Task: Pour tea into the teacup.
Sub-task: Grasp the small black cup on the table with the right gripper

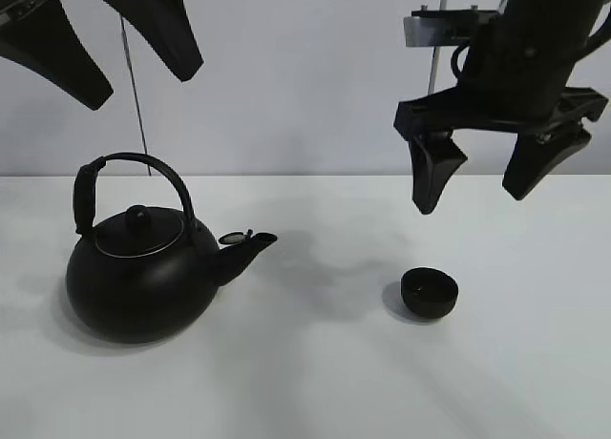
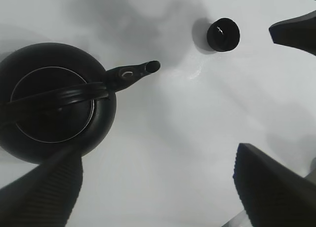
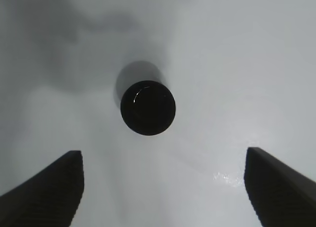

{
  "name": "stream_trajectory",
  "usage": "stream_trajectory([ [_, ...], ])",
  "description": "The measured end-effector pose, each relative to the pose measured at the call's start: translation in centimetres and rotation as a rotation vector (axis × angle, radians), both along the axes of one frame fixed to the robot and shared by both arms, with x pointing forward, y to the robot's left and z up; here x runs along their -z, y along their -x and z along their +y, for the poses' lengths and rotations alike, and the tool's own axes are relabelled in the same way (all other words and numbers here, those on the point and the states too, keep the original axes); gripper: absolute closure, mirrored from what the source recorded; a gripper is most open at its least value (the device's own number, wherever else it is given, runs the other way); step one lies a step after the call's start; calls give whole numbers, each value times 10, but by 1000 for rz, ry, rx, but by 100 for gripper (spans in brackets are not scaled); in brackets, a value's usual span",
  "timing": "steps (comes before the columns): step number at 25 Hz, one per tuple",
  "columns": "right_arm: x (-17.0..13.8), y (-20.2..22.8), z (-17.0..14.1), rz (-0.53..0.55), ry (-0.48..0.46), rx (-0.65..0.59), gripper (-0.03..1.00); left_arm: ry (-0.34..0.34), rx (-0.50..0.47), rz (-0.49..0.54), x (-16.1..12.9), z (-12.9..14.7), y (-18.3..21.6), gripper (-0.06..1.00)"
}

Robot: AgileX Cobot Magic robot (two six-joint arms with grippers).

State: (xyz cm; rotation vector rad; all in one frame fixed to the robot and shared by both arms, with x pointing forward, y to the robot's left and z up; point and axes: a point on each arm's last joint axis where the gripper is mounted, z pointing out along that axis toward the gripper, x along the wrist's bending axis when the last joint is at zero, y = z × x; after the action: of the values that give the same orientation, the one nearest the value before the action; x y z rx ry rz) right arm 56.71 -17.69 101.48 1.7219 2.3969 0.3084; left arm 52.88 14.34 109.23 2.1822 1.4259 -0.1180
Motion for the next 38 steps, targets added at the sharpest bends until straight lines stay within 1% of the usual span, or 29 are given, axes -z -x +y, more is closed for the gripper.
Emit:
stream_trajectory([
  [6, 34, 7, -2, -57, -25, -9, 36, 0, 0, 0, 0, 0, 0, 34],
  [11, 42, 8, -1, -82, -39, -10, 36, 0, 0, 0, 0, 0, 0, 34],
  [22, 74, 1, 2, -12, -19, -25, 36, 0, 0, -1, 0, 0, 0, 34],
  [32, 99, -6, 5, -3, -18, -31, 36, 1, -1, -2, 0, 0, 0, 34],
  [38, 100, -8, 6, -19, -25, -30, 38, 1, -1, -2, 0, 0, 0, 34],
])
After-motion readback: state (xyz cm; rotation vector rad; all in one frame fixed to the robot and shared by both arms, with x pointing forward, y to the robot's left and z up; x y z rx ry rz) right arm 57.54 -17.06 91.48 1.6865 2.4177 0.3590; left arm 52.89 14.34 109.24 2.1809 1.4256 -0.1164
